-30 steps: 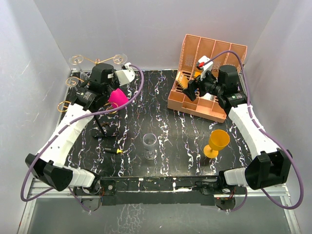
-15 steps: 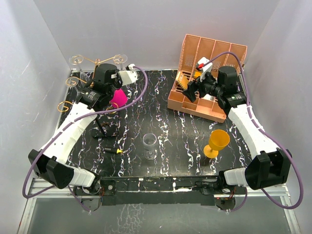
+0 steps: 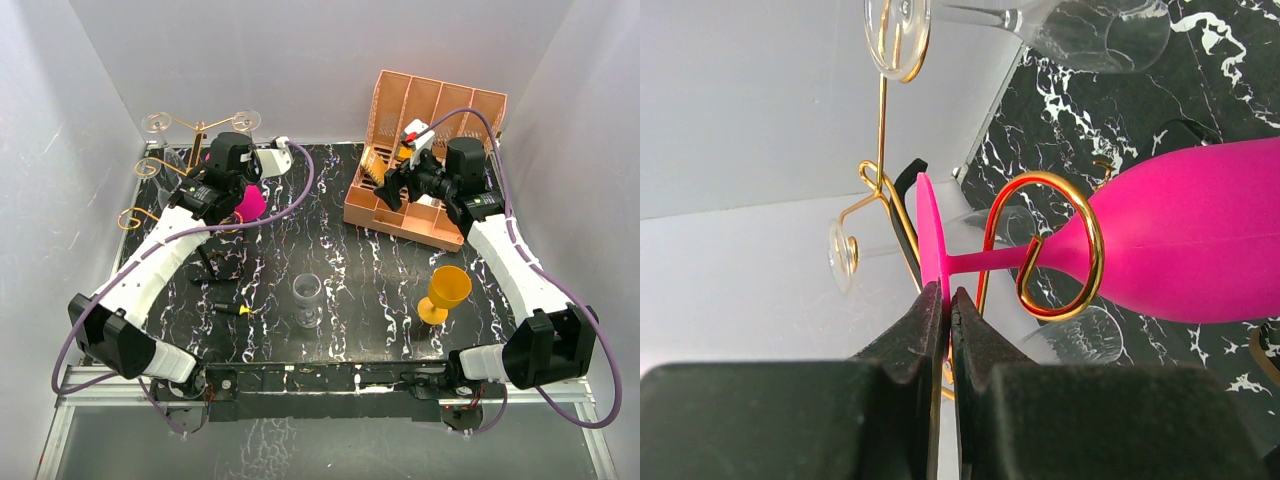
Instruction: Place the wine glass upside down on the wine glass rack
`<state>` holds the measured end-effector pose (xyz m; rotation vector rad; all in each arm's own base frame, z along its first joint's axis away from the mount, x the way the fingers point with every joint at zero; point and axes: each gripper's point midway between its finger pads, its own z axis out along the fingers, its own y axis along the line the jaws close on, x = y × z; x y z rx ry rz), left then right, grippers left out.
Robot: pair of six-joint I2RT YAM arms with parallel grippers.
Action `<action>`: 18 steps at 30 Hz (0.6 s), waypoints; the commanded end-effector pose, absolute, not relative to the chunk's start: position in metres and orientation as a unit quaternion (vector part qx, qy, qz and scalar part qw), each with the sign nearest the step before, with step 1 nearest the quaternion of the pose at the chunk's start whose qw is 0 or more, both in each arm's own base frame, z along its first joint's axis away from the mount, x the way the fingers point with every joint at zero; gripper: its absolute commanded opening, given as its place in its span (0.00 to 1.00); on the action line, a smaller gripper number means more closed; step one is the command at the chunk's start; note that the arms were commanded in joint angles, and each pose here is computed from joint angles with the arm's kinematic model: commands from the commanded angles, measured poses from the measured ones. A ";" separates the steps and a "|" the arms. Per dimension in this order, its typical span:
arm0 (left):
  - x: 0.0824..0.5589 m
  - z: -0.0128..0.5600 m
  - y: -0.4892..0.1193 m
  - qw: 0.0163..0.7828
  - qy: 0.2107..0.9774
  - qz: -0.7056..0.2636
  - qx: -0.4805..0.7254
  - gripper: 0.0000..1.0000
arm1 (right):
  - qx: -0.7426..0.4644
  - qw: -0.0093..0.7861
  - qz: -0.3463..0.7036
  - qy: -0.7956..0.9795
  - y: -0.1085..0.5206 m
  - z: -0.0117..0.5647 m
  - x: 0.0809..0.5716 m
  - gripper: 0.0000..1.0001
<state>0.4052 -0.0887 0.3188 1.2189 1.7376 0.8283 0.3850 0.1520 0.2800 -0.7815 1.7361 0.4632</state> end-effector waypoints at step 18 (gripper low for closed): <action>0.411 0.324 -0.107 0.433 0.676 0.331 0.496 0.00 | -0.340 0.584 0.194 0.711 0.153 0.298 0.388 0.90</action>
